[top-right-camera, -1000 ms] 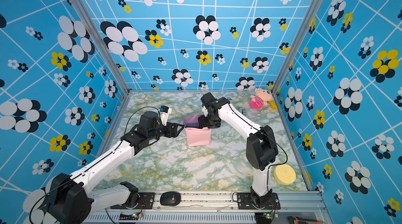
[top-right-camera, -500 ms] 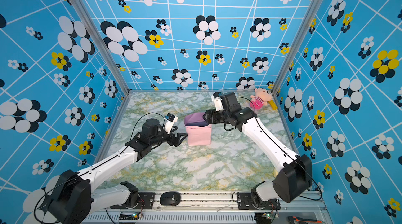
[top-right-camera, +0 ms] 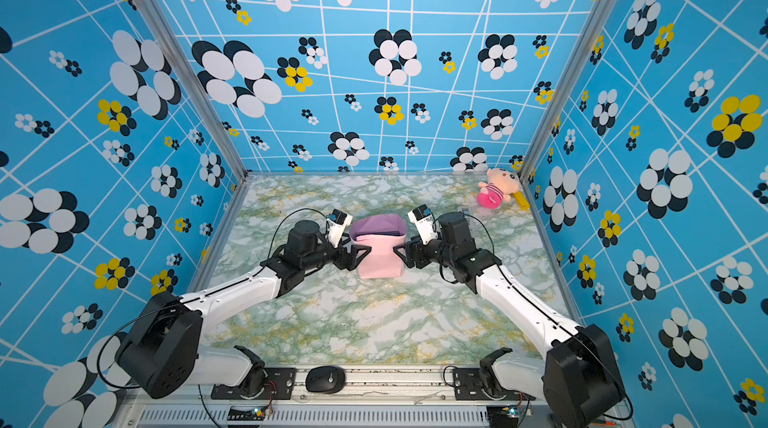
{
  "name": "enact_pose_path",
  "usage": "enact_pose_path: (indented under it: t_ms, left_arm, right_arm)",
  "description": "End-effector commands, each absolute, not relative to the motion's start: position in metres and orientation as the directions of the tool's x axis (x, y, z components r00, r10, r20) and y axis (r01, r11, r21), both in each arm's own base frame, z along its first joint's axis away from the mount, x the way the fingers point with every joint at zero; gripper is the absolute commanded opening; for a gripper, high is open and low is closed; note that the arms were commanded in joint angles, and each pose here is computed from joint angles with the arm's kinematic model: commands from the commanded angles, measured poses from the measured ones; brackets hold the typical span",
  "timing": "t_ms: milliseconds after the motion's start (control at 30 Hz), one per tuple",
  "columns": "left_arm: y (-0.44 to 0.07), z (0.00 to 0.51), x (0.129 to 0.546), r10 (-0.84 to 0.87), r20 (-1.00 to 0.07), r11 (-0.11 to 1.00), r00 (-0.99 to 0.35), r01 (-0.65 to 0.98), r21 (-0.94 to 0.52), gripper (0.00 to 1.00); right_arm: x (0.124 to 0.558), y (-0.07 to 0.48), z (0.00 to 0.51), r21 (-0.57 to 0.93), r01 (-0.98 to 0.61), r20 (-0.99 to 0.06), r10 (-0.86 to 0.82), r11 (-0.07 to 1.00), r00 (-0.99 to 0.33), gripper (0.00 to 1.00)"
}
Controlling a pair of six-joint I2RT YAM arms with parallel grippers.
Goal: Wrap the gift box in paper
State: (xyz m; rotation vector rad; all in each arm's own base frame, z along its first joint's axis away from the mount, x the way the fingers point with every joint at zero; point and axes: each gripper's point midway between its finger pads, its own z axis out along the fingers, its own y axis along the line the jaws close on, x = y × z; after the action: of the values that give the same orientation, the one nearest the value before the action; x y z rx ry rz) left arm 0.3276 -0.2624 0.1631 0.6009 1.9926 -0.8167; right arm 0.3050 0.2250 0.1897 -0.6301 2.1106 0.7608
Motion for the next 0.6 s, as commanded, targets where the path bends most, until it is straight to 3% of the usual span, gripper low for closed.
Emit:
enact_pose_path:
  t_ms: [0,300,567]
  left_arm:
    - [-0.267,0.176,0.341,0.046,-0.871,0.680,-0.490,0.654,-0.332,0.84]
    - [-0.265,0.159,0.346,0.033,-0.845,0.705,-0.534,0.612,-0.359,0.74]
    - [-0.258,0.138,0.345,0.060,-0.823,0.744,-0.565,0.575,-0.341,0.65]
  right_arm:
    - [0.312,0.237,0.200,0.258,-0.723,-0.863,-0.184,0.640,-0.471,0.72]
    - [0.339,0.244,0.179,0.266,-0.692,-0.839,-0.193,0.671,-0.509,0.63]
    - [0.354,0.249,0.165,0.295,-0.664,-0.831,-0.158,0.687,-0.533,0.45]
